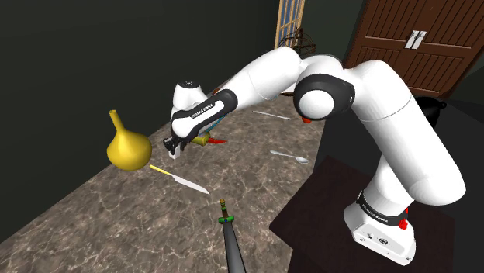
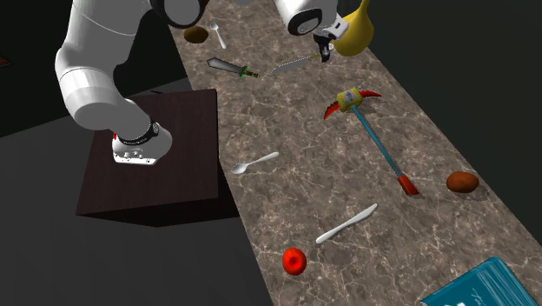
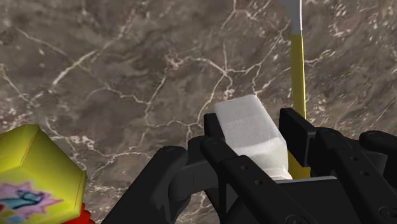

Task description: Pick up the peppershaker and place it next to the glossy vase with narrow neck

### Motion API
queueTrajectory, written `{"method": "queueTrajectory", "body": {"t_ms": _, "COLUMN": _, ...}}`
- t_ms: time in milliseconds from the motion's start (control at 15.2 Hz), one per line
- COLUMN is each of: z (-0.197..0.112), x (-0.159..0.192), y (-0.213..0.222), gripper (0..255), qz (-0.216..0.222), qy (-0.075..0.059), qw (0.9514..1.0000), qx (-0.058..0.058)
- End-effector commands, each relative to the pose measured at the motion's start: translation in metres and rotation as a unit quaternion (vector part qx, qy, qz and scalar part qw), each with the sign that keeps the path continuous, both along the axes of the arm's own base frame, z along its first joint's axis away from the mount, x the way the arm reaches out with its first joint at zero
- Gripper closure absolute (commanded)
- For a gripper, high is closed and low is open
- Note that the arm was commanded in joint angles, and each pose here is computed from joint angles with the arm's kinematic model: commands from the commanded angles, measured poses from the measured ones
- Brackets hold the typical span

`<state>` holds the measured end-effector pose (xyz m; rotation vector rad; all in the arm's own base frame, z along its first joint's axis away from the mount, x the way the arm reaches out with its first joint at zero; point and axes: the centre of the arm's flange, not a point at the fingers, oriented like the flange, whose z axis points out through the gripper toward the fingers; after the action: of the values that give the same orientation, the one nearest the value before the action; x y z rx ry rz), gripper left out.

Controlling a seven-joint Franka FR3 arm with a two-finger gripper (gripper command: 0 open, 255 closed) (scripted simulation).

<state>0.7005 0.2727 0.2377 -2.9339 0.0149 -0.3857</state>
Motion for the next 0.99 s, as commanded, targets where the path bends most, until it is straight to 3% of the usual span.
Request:
{"method": "queueTrajectory", "body": {"t_ms": 0, "z": -0.010, "x": 0.001, "y": -0.001, "gripper": 255, "qz": 0.000, "qy": 0.000, "qw": 1.0000, "qx": 0.000}}
{"method": "queueTrajectory", "body": {"t_ms": 528, "z": -0.051, "x": 0.000, "y": -0.001, "gripper": 255, "qz": 0.000, "qy": 0.000, "qw": 1.0000, "qx": 0.000}}
{"method": "queueTrajectory", "body": {"t_ms": 924, "z": -0.051, "x": 0.001, "y": -0.001, "gripper": 255, "qz": 0.000, "qy": 0.000, "qw": 1.0000, "qx": 0.000}}
